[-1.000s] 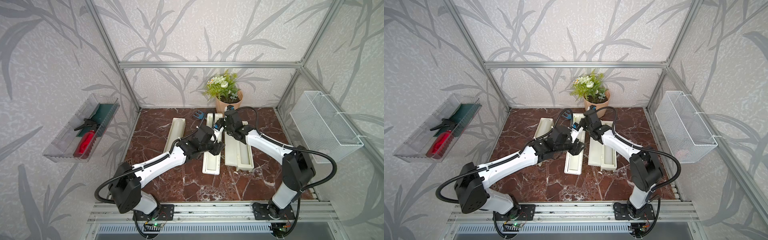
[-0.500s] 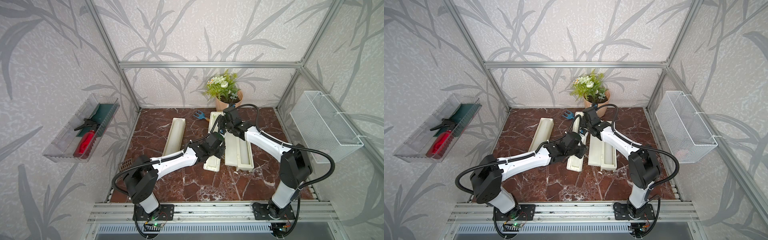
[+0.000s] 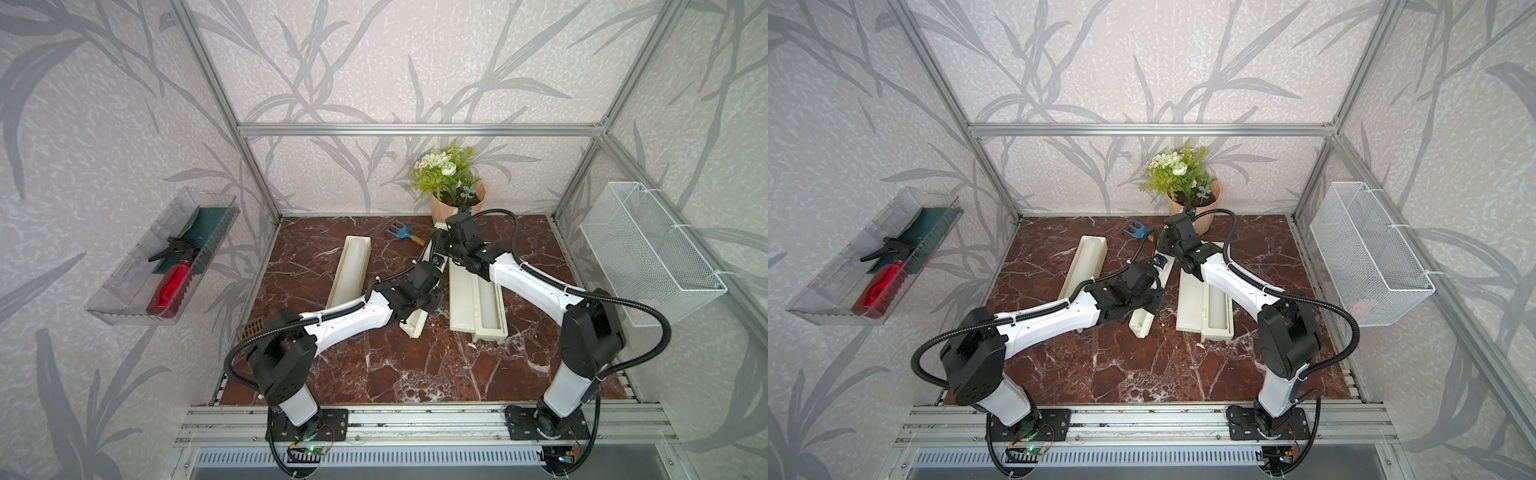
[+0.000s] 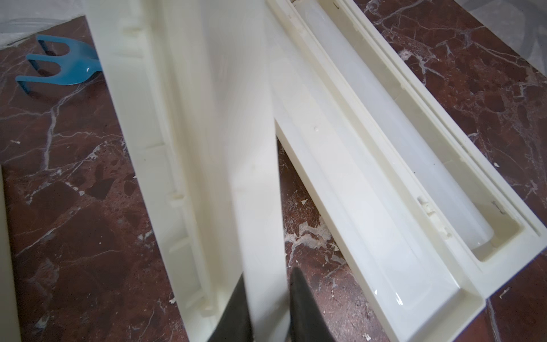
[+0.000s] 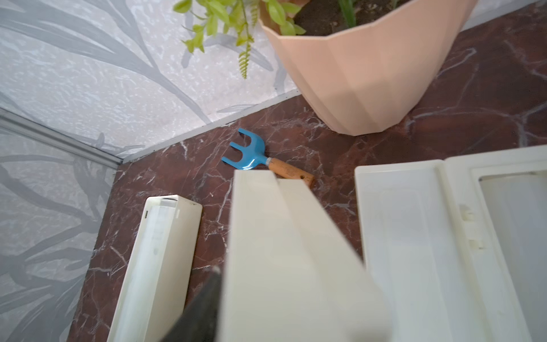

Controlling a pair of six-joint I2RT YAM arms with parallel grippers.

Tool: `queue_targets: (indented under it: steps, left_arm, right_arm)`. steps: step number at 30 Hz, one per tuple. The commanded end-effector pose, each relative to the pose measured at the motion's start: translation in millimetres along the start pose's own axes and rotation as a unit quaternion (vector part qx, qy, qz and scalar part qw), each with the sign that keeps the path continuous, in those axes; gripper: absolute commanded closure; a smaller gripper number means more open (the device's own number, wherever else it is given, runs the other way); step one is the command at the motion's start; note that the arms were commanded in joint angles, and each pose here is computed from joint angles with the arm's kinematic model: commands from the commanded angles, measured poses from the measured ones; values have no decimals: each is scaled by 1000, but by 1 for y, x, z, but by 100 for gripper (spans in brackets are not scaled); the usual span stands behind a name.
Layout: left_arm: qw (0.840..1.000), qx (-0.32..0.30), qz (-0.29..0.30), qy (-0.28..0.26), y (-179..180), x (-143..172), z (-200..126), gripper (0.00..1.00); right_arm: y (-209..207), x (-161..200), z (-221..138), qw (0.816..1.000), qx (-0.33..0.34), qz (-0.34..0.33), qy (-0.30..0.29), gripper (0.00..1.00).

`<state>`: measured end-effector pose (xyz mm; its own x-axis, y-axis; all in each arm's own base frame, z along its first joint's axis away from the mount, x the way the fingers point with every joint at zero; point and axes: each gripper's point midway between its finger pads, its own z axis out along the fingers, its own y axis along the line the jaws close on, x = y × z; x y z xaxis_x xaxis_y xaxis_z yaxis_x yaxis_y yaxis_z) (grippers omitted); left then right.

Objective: Put plastic wrap rolls into dispensers
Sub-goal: Pick up the lid from the center of the board.

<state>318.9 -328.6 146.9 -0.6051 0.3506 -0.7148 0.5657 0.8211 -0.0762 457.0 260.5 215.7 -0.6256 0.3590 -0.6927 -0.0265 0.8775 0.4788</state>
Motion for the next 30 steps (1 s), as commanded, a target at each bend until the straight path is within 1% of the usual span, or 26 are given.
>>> queue_targets:
  steps: [1, 2, 4, 6, 8, 9, 11, 13, 16, 17, 19, 20, 21, 24, 26, 30]
  left_arm:
    - [998, 63, 9, -19, -4, -19, -26, 96]
    - [997, 72, 3, -22, 0, -22, -31, 96]
    - [995, 100, -1, -26, 4, -27, -39, 96]
    - [992, 126, -9, -23, 6, -30, -45, 96]
    - [988, 150, -33, -19, 13, -36, -50, 97]
    - [985, 163, -45, -21, 16, -38, -52, 97]
    - [979, 193, -61, -25, 20, -43, -58, 98]
    - [974, 215, -71, -25, 24, -47, -64, 98]
    - [969, 229, -85, -25, 37, -51, -70, 98]
    - [968, 235, -87, -28, 40, -53, -73, 98]
    - [964, 246, -92, -33, 45, -56, -78, 99]
    - [962, 254, -94, -34, 46, -58, -79, 99]
    - [961, 259, -95, -35, 47, -59, -81, 99]
    - [953, 285, -91, -41, 42, -65, -88, 99]
    - [948, 304, -89, -44, 37, -67, -91, 99]
    - [942, 321, -86, -44, 34, -68, -94, 99]
  right_arm:
    - [38, -24, -21, 995, -101, -19, -21, 0]
    - [42, -26, -21, 992, -114, -43, -25, 0]
    - [45, -31, -23, 990, -129, -54, -26, 0]
    - [49, -33, -23, 985, -165, -51, -26, 0]
    - [58, -45, -37, 973, -222, -40, -51, 0]
    - [56, -48, -39, 970, -234, -30, -55, 0]
    - [59, -51, -47, 957, -279, -38, -62, 0]
    - [58, -51, -54, 948, -307, -48, -67, 0]
    - [57, -45, -61, 933, -346, -62, -72, 0]
    - [59, -40, -63, 926, -366, -69, -65, 0]
    - [57, -26, -57, 923, -378, -67, -38, 0]
    - [56, -17, -55, 918, -389, -69, -28, 0]
    - [55, -12, -52, 917, -394, -55, -21, 0]
    - [49, -4, -48, 902, -428, -29, -40, 0]
    - [53, -3, -50, 884, -464, -24, -53, 0]
    - [58, -1, -48, 869, -493, -13, -48, 0]
